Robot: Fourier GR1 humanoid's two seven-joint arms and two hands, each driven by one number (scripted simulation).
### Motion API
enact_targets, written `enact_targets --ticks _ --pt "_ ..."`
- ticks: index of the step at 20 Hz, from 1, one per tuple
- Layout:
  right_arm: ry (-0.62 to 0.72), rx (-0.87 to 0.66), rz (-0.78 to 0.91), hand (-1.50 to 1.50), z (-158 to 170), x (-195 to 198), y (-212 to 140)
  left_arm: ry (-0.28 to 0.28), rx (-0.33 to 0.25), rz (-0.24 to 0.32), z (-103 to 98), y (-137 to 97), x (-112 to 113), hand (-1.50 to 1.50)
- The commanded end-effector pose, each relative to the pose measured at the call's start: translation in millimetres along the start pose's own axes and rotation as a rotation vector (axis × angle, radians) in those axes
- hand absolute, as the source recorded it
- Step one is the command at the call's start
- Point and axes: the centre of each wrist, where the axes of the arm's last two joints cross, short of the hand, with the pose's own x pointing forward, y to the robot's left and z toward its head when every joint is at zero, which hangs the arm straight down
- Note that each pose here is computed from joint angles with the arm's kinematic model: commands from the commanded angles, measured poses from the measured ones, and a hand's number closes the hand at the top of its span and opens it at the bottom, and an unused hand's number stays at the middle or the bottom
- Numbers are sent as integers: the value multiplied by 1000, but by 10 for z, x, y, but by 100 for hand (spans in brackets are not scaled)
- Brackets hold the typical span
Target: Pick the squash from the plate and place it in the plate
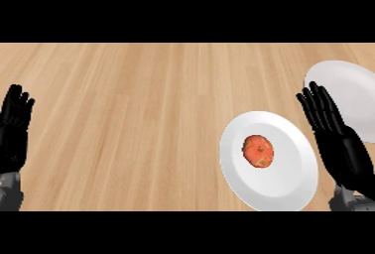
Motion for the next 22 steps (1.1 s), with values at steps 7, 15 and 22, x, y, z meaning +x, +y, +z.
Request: enact_targets --ticks 7,15,22 --pt "-112 504 406 150 -790 620 -408 170 -212 14 108 -424 -112 0" --pt "13 473 -68 -150 -204 -869 -641 231 -321 33 89 -751 49 0" --pt "19 658 197 -150 -331 -805 -1019 243 -308 34 39 -791 62 0"
